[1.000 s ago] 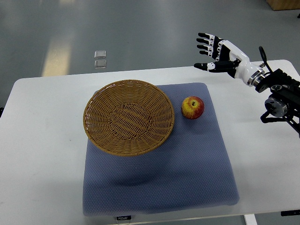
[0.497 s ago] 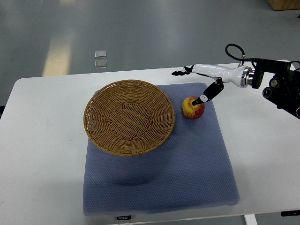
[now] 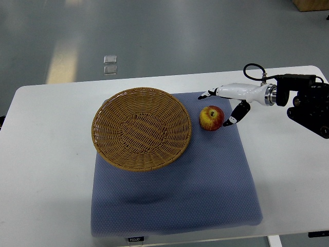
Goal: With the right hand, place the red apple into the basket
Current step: 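Position the right hand fingers around the apple's far side, then close the right hand fingers to grasp the apple, then carry the apple with the right hand over the wicker basket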
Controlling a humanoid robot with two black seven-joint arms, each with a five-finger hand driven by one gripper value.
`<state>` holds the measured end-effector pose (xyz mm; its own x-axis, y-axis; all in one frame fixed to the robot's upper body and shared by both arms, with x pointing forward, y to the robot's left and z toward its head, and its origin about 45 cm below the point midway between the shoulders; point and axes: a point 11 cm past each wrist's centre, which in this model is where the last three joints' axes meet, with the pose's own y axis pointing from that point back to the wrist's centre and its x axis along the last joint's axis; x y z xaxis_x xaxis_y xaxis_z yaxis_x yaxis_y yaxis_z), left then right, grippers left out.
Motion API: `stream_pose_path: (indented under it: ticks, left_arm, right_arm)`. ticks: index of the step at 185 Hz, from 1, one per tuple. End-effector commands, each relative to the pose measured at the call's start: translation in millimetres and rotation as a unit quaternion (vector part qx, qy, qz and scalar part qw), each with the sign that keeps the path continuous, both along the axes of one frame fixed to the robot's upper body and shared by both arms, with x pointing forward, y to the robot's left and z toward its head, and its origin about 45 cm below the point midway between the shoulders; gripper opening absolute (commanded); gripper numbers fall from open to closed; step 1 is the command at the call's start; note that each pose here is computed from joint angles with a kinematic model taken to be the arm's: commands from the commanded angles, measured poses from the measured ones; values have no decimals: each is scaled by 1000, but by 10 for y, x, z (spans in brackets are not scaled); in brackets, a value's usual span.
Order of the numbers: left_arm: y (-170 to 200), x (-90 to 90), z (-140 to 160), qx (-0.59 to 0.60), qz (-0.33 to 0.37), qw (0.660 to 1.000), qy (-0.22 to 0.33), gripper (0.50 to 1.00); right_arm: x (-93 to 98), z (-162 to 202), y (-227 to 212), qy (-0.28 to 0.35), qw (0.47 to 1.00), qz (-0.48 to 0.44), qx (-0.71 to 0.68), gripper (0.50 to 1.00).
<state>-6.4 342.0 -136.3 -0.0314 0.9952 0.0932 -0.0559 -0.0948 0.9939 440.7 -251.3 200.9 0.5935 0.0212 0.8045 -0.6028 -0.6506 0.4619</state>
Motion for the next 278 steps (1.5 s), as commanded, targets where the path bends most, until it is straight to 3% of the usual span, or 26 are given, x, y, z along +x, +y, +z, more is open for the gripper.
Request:
stream_pose_path:
  ticks: [1,47,97,130,131,137,149,150,178,247,278]
  left_arm:
    - [0,0,0,0,0,1000,0,1000]
    - [0,0,0,0,0,1000,0,1000]
    - [0,0,0,0,0,1000,0,1000]
    - [0,0,0,0,1,1000,0,1000]
    - [0,0,0,0,1,1000,0,1000]
    - [0,0,0,0,0,1000,0,1000]
    - [0,0,0,0,1,1000,0,1000]
    - [0,0,0,0,0,1000,0,1000]
    - [0,0,0,0,0,1000,0,1000]
    - [0,0,0,0,0,1000,0,1000]
    - [0,0,0,0,0,1000,0,1000]
  right_arm:
    - [-7,-21,8,0,1000,1,0,924]
    - [-85,-170,115,13,1000,14,-4,921]
    - [-32,-264,140,8,1000,2,-17,913]
    - [-24,-272,118,8,1000,-1,-19,876]
    - [-22,-272,105,9,1000,-2,-20,842]
    - [-23,-277,108,10,1000,-2,-20,803]
    - [-24,-278,108,11,1000,-2,-20,795]
    - [-22,-274,110,12,1000,-1,-21,766]
    - [-14,-256,112,12,1000,0,-22,656]
    - [78,-94,87,-5,1000,-2,-24,658]
    - [239,222,129,-37,999,2,-26,664]
